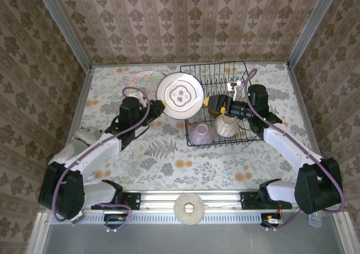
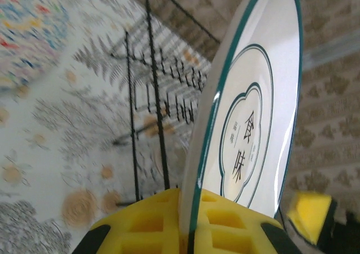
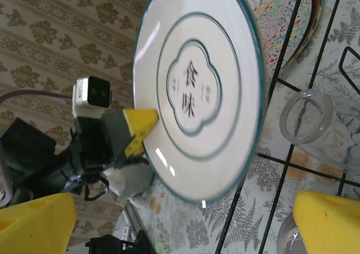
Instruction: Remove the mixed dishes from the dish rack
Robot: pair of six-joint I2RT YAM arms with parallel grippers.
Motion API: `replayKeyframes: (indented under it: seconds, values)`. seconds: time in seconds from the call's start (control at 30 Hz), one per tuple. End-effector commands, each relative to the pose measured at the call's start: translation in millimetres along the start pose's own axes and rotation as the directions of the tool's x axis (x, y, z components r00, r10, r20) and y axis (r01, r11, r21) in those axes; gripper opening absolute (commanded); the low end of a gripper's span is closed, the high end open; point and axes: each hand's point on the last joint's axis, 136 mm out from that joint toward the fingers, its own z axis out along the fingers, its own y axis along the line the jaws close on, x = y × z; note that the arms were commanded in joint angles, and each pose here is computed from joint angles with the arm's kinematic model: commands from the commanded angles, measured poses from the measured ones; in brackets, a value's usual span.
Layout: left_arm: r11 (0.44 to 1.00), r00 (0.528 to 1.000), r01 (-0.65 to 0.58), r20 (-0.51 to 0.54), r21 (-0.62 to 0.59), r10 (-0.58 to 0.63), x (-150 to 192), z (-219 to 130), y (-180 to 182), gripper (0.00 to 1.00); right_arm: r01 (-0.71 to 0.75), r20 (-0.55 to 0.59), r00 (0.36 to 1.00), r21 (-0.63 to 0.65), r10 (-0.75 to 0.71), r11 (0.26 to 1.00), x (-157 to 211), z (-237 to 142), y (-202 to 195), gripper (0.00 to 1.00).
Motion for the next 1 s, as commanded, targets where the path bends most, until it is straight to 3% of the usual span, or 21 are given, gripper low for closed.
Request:
replayKeyframes:
  seconds: [0.0,0.37,0.57,0.97]
  values:
    - [0.996,0.989,0.040,0.136,0.073,-0.050,-54,-19,-21,0.00,0.058,0.012,0.998,-0.034,-0.058,0.998,-1,-4,14,1.00]
    - [0.982,0.958,0.181,0.238,-0.059,-0.162,-117,-20,55,0.00,0.075,0.012,0.997,-0.007,-0.075,0.997,0,-4,12,1.00]
    - [0.959,0.941,0.269,0.236,-0.094,-0.241,-131,1,101,0.00,0.087,0.004,0.996,0.002,-0.087,0.996,2,-3,12,1.00]
    - [0.933,0.948,0.290,0.199,-0.215,-0.249,-146,41,161,0.00,0.099,0.000,0.995,0.022,-0.099,0.995,3,-3,11,1.00]
